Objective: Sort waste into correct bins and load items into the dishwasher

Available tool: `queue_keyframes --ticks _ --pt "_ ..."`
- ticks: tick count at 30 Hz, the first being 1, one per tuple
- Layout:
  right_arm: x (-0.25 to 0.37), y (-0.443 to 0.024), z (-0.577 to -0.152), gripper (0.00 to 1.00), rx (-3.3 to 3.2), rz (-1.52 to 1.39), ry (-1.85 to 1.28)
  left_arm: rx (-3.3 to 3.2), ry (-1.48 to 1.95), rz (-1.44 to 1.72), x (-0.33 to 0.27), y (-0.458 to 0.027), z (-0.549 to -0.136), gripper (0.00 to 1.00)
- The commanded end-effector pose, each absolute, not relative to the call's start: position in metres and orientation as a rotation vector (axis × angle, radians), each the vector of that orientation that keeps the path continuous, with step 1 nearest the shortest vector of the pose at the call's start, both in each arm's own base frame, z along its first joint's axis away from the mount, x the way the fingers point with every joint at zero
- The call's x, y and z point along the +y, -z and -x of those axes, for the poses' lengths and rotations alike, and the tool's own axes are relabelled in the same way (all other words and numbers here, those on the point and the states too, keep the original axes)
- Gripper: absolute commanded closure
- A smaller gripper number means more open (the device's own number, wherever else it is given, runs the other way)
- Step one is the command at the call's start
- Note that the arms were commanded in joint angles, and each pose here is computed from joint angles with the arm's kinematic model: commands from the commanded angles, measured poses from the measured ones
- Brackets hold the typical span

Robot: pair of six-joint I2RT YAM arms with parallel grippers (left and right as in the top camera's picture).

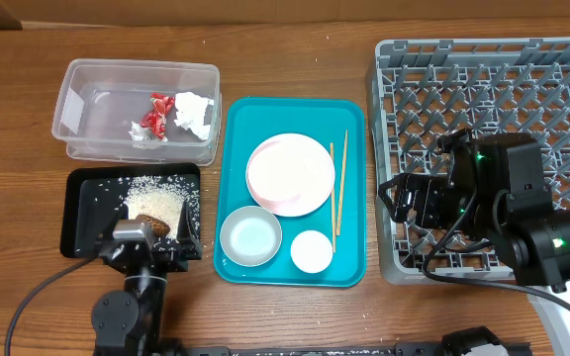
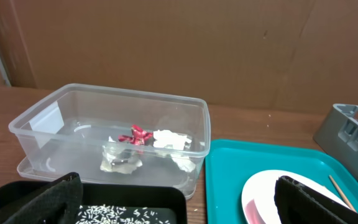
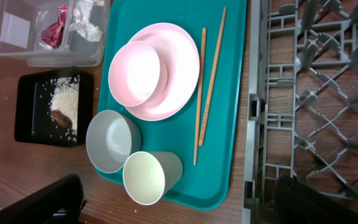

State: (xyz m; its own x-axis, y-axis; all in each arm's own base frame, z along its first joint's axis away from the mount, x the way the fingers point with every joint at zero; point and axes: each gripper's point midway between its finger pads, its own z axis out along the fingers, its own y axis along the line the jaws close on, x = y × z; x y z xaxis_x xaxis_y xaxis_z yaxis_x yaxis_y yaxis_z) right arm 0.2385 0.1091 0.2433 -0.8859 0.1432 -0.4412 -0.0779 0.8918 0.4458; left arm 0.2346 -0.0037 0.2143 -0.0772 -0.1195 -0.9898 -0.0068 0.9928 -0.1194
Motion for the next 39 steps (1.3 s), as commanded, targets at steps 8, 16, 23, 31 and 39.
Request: queue_keyframes --ticks 8,16,23,31,39 --pt "0.109 -0.251 -0.241 0.00 2.557 -0.031 -0.627 1.662 0.084 0.130 0.002 -0.160 -0.243 0.00" --pt "0.109 -0.251 -0.241 0.00 2.557 -0.031 -0.627 1.637 0.087 0.127 0.001 -0.158 -0.246 0.00" --pt "0.109 -0.251 -0.241 0.00 2.557 -0.031 -0.627 1.637 0.087 0.126 0.001 -0.158 -0.246 0.00" --pt "0.109 -0.251 -0.241 0.00 2.557 -0.031 -0.627 1.637 0.088 0.126 0.001 -0.158 -0.246 0.00" --pt "0.123 -0.267 -0.251 0.00 2.477 -0.024 -0.740 1.637 0.088 0.126 0.001 -0.158 -0.246 0.00"
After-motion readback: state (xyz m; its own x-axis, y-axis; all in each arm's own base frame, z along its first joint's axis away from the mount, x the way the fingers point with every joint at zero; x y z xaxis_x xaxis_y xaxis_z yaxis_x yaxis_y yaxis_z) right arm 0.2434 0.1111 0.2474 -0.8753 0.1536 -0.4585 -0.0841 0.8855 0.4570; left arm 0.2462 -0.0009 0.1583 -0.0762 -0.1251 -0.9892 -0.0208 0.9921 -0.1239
